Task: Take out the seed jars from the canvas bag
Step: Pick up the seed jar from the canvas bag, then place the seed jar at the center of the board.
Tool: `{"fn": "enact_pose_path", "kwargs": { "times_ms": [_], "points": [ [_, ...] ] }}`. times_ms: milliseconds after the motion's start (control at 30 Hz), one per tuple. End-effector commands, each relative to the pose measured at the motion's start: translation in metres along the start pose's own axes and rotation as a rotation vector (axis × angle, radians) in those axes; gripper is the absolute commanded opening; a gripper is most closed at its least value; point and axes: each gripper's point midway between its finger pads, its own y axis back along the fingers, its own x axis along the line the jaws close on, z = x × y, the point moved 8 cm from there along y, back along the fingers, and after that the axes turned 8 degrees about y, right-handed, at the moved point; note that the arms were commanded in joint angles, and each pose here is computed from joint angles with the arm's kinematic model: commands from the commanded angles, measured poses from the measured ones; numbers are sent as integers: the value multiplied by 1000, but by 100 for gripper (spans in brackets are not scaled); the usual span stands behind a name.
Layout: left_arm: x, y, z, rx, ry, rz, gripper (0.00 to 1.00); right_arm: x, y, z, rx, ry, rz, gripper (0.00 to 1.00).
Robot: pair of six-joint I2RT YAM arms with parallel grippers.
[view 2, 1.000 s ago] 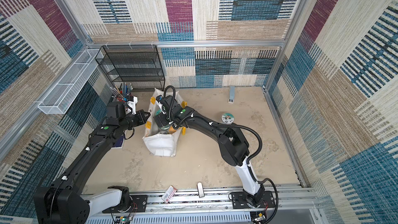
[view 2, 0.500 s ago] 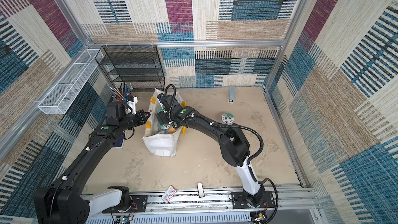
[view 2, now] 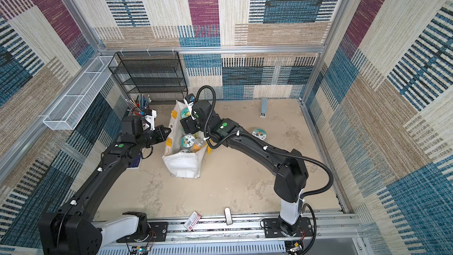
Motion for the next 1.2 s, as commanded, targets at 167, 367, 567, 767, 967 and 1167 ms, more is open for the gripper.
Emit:
{"fn": "enact_pose_path", "kwargs": {
  "times_ms": [167, 367, 567, 767, 967, 1167],
  "points": [
    [3, -1, -2, 11, -12, 16, 0, -24, 58, 29, -156, -6, -131, 87],
    [3, -1, -2, 13, -10, 15, 0, -52, 90, 21, -166, -34, -235, 87],
    [3, -1, -3, 15, -14, 19, 0, -88, 109, -6, -132, -96, -323, 86],
    [4, -2, -4, 17, -12, 23, 0, -112, 95, -55, -47, -134, -376, 86],
    [3, -1, -3, 17, -9, 15, 0, -120, 60, -113, 23, -154, -391, 87],
    [2, 0, -2, 14, -12, 14, 0, -131, 28, -164, 100, -206, -417, 88]
  ]
}}
